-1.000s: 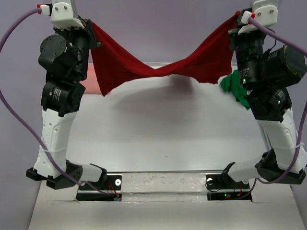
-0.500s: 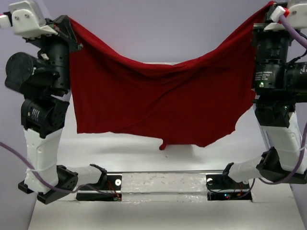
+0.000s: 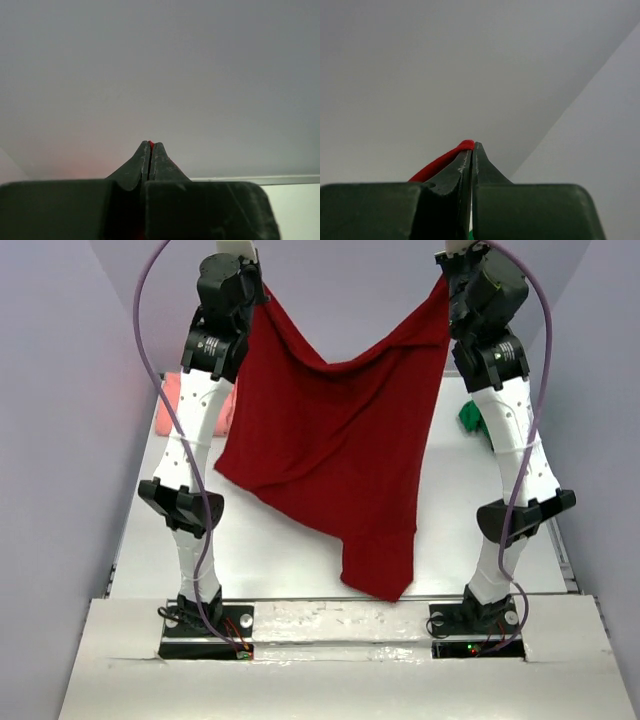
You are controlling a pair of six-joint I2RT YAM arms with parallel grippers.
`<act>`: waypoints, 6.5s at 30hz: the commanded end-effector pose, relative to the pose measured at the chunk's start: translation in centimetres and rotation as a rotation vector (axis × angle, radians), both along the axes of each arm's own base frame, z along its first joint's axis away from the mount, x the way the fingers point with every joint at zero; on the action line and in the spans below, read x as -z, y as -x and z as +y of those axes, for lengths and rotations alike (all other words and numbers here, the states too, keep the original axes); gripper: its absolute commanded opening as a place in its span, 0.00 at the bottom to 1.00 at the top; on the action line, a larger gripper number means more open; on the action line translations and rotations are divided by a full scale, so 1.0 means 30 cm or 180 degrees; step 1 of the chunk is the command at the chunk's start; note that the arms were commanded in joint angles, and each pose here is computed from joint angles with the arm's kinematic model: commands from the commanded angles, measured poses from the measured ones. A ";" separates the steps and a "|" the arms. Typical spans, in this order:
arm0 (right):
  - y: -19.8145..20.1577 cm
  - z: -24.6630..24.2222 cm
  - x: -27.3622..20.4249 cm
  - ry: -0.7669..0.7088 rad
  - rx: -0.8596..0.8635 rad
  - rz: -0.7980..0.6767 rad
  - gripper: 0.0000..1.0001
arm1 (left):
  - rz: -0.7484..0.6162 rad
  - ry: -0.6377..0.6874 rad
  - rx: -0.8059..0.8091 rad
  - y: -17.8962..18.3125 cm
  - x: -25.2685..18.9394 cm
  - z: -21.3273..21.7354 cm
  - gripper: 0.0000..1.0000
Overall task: Fold and stack the t-shirts
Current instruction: Flatten the tshirt out, then fold the tshirt
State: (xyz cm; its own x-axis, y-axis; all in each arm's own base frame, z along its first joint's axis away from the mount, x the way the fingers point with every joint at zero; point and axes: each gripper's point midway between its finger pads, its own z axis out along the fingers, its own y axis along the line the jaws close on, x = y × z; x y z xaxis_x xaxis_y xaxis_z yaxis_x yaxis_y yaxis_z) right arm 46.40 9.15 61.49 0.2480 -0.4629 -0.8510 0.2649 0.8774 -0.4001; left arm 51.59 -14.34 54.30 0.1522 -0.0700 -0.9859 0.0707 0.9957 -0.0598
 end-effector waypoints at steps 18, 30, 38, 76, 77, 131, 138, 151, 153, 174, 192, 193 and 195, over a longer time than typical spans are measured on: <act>0.254 -0.176 -0.142 -0.0677 -0.0428 -0.0346 0.00 | -0.0483 0.0407 -0.0103 0.281 -0.260 0.283 0.00; 0.295 -0.156 0.330 -0.1010 -0.0509 0.0613 0.00 | 0.0402 0.0515 -0.0199 0.331 0.315 0.288 0.00; 0.498 -0.077 0.686 -0.1299 -0.0506 0.1380 0.00 | 0.0782 0.0912 -0.0176 0.568 0.547 0.252 0.00; 0.828 -0.041 1.207 -0.2258 -0.0113 0.3114 0.00 | 0.2417 0.1252 -0.0596 0.936 1.128 0.182 0.00; 0.828 -0.042 1.211 -0.2253 -0.0103 0.3118 0.00 | 0.2443 0.1254 -0.0607 0.939 1.140 0.182 0.00; 0.409 -0.141 1.380 -0.1792 0.1056 0.3290 0.00 | 0.2854 0.1003 -0.2210 0.847 1.357 0.478 0.00; 0.371 -0.201 1.372 -0.1823 0.1170 0.3233 0.00 | 0.2897 0.0939 -0.2309 0.833 1.380 0.506 0.00; 0.341 -0.205 1.389 -0.1782 0.1202 0.3270 0.00 | 0.2979 0.0776 -0.2356 0.779 1.394 0.524 0.00; 0.339 -0.218 1.388 -0.1783 0.1237 0.3258 0.00 | 0.2940 0.0765 -0.2367 0.770 1.387 0.528 0.00; 0.304 -0.211 1.498 -0.1824 0.1293 0.3459 0.00 | 0.2976 0.0490 -0.2121 0.693 1.399 0.508 0.00; 0.246 -0.191 1.545 -0.1767 0.1266 0.3540 0.01 | 0.3022 0.0273 -0.2026 0.622 1.395 0.496 0.60; 0.246 -0.191 1.545 -0.1762 0.1264 0.3542 0.06 | 0.3038 0.0256 -0.2040 0.626 1.399 0.499 0.67; 0.239 -0.193 1.540 -0.1749 0.1281 0.3526 0.20 | 0.3063 0.0253 -0.2038 0.628 1.404 0.497 0.75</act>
